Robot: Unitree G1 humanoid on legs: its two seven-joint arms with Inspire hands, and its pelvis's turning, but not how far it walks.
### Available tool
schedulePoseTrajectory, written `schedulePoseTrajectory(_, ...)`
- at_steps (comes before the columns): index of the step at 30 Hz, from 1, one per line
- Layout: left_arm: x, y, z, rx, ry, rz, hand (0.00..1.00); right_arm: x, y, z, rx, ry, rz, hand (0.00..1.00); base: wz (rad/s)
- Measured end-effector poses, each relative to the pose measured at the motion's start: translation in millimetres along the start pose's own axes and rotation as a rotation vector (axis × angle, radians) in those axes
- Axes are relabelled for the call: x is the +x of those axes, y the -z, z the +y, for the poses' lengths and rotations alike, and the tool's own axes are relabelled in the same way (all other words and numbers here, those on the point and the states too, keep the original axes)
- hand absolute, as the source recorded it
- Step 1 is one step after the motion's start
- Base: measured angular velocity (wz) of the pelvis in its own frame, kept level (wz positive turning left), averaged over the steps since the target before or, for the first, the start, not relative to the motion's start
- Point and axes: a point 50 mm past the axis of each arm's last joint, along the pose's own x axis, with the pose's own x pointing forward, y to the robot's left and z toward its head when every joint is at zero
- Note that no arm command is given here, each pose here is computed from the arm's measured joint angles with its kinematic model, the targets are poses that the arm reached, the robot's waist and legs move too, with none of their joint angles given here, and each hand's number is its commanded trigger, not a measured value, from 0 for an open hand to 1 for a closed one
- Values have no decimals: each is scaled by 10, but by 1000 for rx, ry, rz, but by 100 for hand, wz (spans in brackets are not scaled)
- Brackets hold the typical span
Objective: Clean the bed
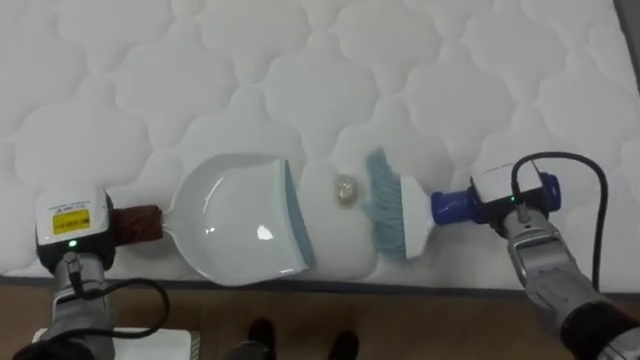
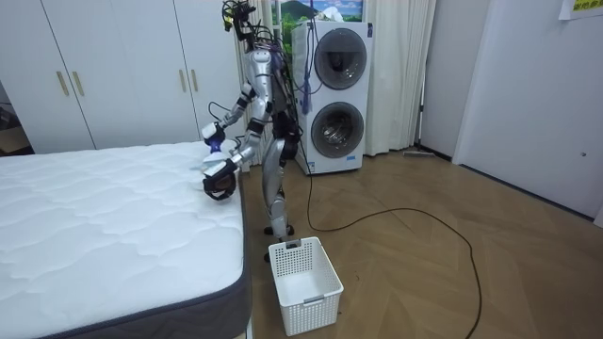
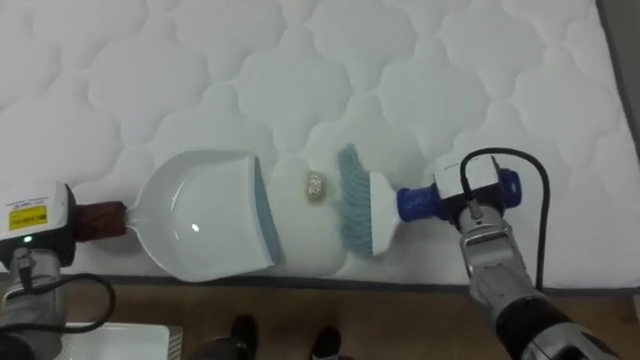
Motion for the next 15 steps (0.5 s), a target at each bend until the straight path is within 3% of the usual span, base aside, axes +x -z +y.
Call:
schedulePoseTrajectory(7,-8,-48,-10,2,13,-11,100,13,-342,-236,99,80,-77,100,-5)
schedulePoseTrajectory(15,-38,-126,-38,-20,32,-23,100,-8,-628,-296,239,50,-134,100,3)
